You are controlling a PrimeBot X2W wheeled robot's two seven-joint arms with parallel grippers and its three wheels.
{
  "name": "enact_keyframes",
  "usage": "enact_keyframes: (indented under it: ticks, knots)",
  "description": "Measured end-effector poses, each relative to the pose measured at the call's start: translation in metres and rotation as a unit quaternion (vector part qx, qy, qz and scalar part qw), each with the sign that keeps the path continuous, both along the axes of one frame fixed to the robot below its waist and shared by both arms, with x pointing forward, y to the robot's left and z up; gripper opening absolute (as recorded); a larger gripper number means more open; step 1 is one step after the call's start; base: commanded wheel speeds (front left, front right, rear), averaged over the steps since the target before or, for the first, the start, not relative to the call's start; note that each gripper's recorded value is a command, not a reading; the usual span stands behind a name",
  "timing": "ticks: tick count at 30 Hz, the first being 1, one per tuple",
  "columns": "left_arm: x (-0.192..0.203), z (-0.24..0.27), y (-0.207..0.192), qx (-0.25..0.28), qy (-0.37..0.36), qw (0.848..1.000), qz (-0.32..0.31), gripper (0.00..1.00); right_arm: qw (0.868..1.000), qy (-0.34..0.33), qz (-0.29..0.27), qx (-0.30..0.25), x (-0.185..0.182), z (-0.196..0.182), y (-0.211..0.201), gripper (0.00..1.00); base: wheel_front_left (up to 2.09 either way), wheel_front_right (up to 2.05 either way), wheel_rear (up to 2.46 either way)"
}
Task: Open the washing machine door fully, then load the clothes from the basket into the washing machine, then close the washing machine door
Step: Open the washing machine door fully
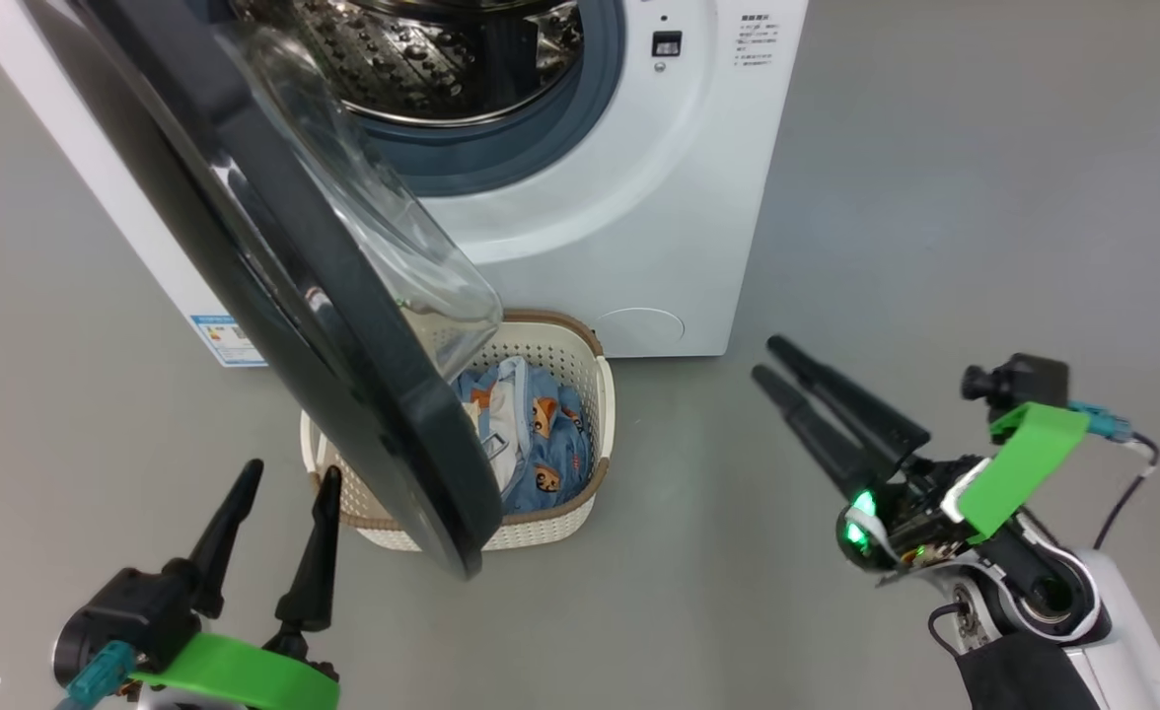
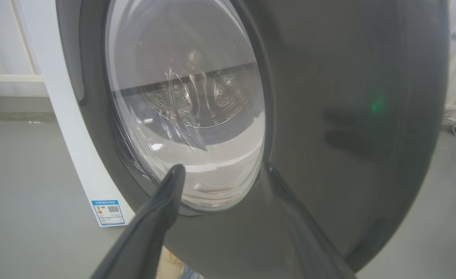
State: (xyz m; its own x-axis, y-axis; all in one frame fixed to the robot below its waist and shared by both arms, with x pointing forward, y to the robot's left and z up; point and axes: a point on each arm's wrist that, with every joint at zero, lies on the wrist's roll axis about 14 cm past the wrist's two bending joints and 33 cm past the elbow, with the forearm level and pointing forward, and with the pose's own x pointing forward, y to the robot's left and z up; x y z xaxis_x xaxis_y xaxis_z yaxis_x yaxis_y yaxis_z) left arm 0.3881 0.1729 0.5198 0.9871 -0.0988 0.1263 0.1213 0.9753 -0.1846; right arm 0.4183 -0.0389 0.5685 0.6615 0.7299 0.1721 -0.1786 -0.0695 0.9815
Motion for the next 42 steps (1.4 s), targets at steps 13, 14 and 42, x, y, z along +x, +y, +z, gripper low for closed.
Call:
enact_keyframes:
  ticks: [13, 14, 42]
  knots:
    - [0.006, -0.002, 0.001, -0.002, 0.002, 1.0, 0.001, 1.0, 0.943, -0.15, -0.261, -0.146, 0.024, 0.033, -0.05, 1.0, 0.0, 0.0, 0.0]
    - [0.006, -0.002, 0.0, -0.003, 0.002, 1.0, 0.001, 1.0, 0.934, -0.163, -0.272, -0.166, 0.024, 0.032, -0.052, 1.0, 0.0, 0.0, 0.0]
    - [0.006, 0.001, 0.002, -0.004, -0.003, 1.0, 0.007, 1.0, 0.699, -0.295, -0.39, -0.521, -0.023, -0.018, -0.125, 1.0, 0.0, 0.0, 0.0]
